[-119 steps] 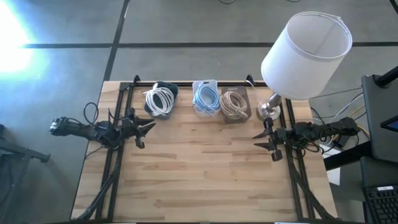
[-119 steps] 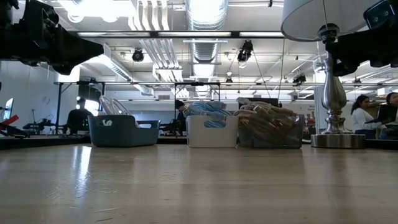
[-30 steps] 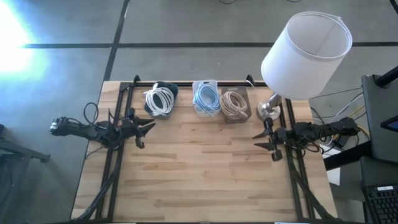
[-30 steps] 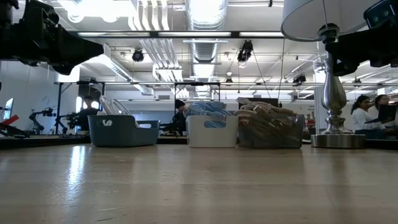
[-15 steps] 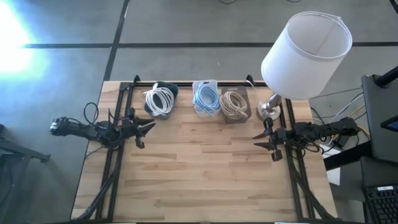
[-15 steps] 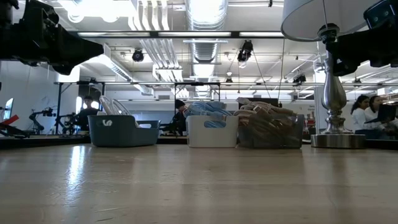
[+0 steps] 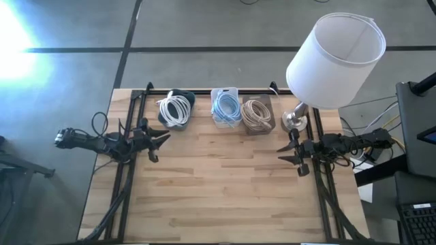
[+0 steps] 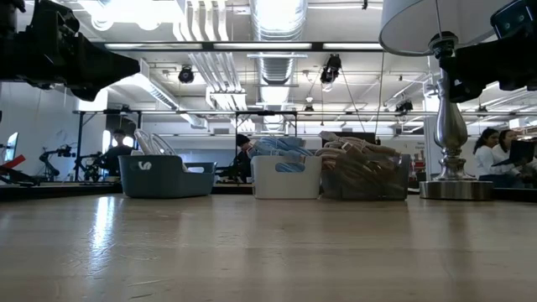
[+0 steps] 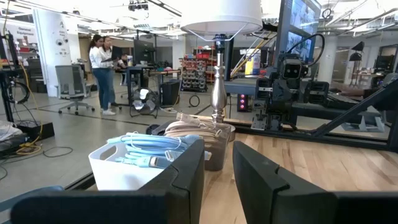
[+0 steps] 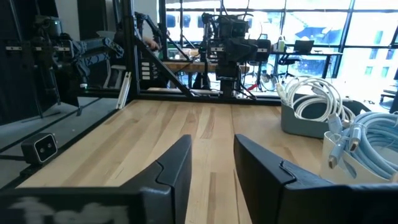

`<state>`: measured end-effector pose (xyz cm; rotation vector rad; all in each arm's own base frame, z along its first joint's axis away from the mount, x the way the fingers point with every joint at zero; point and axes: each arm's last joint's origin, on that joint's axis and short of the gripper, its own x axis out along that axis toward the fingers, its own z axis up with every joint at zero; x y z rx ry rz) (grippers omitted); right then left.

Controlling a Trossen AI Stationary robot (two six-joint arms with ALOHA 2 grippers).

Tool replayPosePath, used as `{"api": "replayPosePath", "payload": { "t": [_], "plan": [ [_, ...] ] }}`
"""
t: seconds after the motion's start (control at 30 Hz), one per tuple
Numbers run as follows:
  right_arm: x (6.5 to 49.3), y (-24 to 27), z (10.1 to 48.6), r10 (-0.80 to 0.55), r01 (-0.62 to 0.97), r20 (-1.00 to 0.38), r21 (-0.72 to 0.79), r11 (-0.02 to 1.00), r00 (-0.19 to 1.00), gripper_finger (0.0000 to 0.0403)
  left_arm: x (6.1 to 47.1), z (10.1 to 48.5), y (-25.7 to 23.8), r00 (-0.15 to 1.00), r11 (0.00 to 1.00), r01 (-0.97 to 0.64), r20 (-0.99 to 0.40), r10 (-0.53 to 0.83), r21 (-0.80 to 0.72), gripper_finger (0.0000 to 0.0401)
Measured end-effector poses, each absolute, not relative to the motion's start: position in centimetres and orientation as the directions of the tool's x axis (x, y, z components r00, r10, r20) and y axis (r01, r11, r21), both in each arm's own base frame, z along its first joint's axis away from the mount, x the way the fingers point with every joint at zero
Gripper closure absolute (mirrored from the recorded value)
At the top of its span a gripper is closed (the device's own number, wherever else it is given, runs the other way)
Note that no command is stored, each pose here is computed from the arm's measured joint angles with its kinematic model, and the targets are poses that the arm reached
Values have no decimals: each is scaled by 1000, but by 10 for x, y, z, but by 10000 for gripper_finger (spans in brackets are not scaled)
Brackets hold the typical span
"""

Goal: Sort HDMI cables
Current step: Return to Home Position

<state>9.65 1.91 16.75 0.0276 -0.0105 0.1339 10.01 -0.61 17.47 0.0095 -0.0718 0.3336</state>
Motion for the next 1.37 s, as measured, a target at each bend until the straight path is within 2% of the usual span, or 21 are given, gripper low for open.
{"api": "replayPosePath", "payload": {
  "t": [0.27,0.9,1.37],
  "plan": [
    [97,19,167,133,-134,12,27,991,991,282,100,175,-6,942,945,-328,72,327,-3,314],
    [97,19,167,133,-134,12,27,991,991,310,100,175,-6,942,945,-328,72,327,-3,314],
    [97,19,167,134,-134,12,27,991,991,298,100,175,-6,942,945,-327,72,327,-3,314]
  ]
}}
